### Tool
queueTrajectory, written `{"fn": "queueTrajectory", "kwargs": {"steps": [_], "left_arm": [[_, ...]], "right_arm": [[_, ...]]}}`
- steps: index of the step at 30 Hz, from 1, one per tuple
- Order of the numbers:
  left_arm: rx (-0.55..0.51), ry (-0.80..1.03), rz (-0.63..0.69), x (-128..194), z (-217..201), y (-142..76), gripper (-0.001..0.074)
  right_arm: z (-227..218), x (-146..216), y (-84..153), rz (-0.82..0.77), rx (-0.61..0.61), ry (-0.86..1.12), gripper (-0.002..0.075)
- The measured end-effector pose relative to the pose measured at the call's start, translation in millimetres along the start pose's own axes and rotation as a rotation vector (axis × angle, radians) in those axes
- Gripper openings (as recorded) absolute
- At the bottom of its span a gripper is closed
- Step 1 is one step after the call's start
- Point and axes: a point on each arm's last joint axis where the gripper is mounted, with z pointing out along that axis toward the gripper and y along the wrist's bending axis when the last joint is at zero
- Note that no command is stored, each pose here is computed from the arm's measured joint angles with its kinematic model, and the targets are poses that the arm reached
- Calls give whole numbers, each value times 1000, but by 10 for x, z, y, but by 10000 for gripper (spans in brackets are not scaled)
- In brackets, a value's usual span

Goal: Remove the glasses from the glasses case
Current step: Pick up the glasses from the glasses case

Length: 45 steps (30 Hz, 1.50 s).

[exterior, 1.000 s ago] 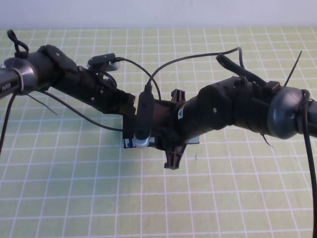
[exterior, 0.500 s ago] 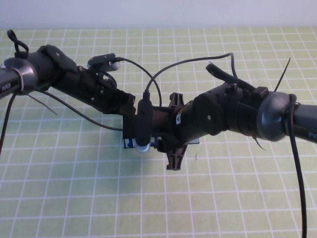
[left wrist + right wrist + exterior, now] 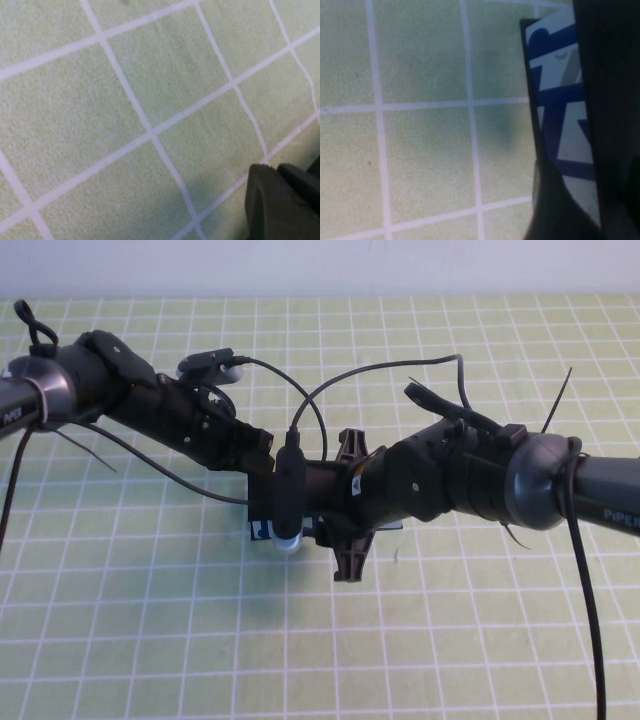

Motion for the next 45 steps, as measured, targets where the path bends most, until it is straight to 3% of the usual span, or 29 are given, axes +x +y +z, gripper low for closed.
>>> {"fn": "queueTrajectory", "kwargs": {"steps": [8,18,29,33,39,45], "left_arm": [[0,0,0,0,0,0,-2],[5,5,0,5,0,-4,-2],[3,-1,3,-8,-31,-15,-2],[-9,-52,26,-95,-273,-77,-2],[-40,-184,140,-249,-979,-263,-2],[149,-359,228,-100,-1345,-479,-2]], "right_arm": [[16,8,-1,-16,6,4,253],[14,5,-26,-53,30,4,29],[-195,-73,-105,15,71,-23,-2],[-240,-88,-122,22,80,-30,-9],[-310,-112,-146,24,93,-42,-13],[-412,-146,-182,24,114,-60,-16]]}}
